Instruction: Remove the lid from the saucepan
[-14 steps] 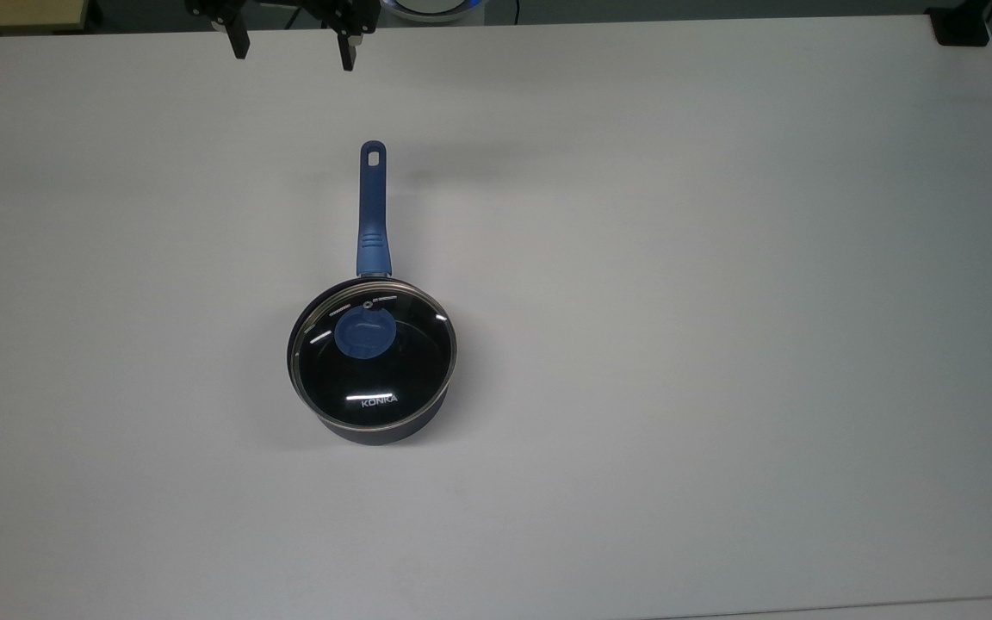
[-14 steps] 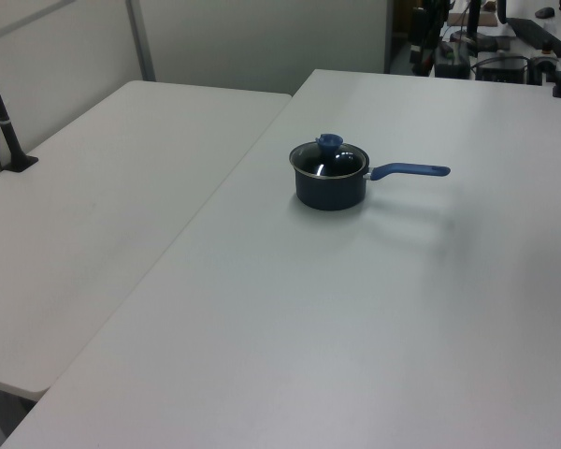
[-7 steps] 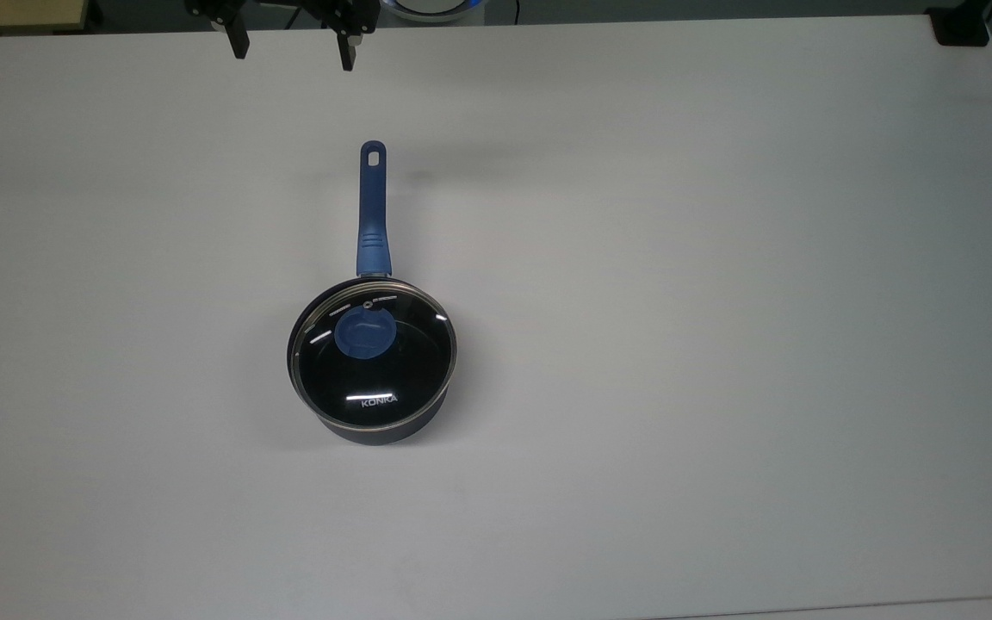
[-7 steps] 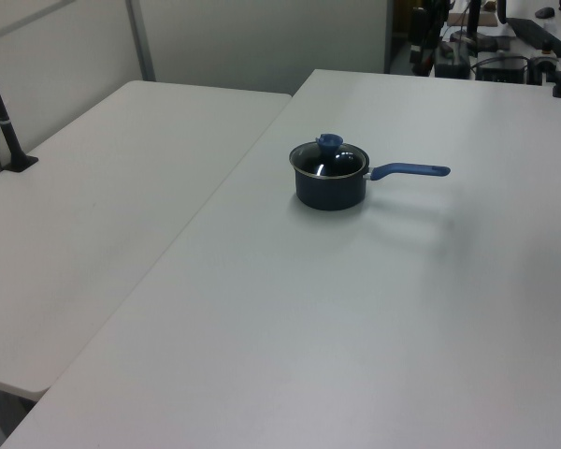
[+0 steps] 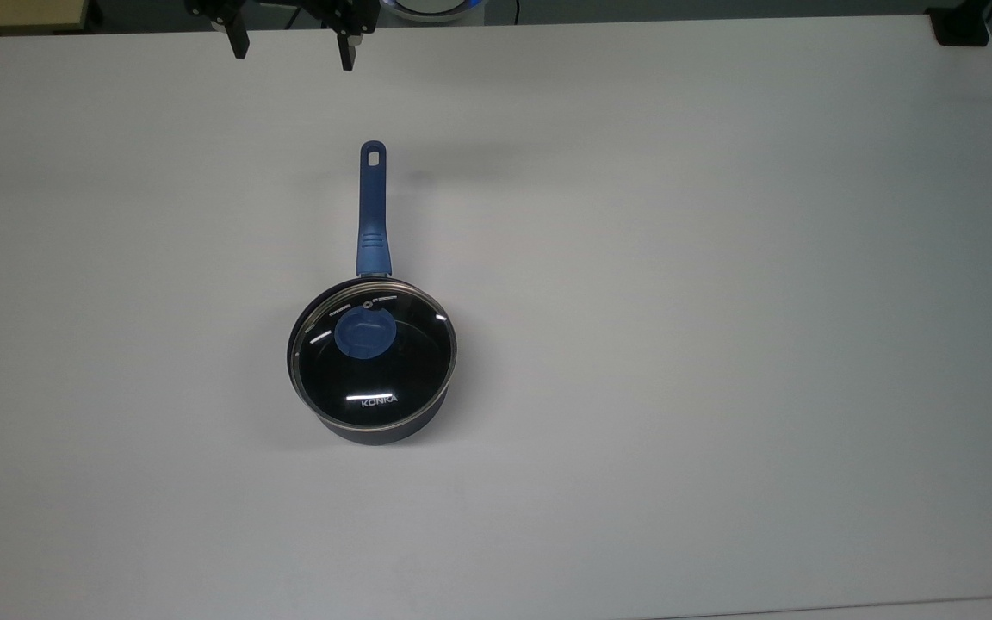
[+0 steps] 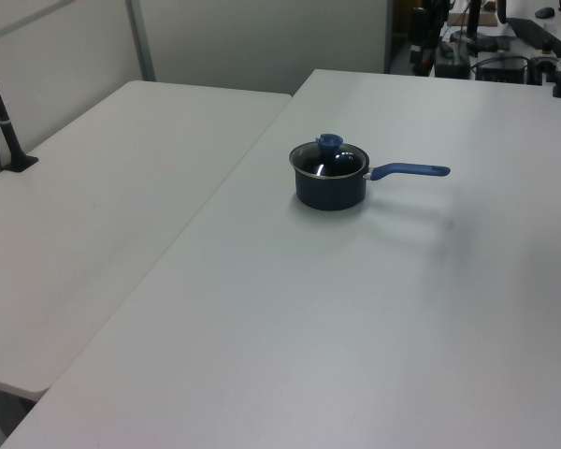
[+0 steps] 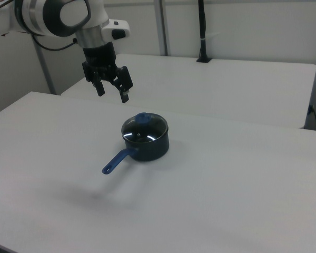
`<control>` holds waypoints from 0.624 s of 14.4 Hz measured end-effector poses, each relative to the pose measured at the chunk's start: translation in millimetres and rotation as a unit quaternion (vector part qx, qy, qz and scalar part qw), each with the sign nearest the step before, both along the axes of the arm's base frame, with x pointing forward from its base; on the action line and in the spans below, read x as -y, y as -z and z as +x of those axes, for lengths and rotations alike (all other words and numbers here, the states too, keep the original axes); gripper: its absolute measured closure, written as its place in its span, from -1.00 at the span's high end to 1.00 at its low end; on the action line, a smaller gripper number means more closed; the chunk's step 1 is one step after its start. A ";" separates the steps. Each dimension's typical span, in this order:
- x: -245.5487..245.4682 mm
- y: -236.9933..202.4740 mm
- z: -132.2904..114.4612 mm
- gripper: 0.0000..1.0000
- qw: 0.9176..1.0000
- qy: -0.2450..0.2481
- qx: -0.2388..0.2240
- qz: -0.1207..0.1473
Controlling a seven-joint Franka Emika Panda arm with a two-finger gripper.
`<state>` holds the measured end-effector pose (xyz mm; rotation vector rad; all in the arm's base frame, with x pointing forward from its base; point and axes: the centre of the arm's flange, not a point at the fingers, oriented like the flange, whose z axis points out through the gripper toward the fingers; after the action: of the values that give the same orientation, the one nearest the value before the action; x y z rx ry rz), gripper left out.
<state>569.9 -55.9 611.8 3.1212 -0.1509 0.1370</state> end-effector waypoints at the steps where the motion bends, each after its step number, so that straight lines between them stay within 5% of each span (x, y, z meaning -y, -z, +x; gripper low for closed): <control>1: 0.0 0.0 0.0 1.00 1.000 0.000 0.000 0.000; 6: 0.2 0.1 0.0 1.00 1.000 -0.007 0.000 -0.001; 9: 1.3 2.3 2.3 1.00 0.998 -0.059 0.001 -0.006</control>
<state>572.2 -57.1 609.6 3.1179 0.0351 0.1419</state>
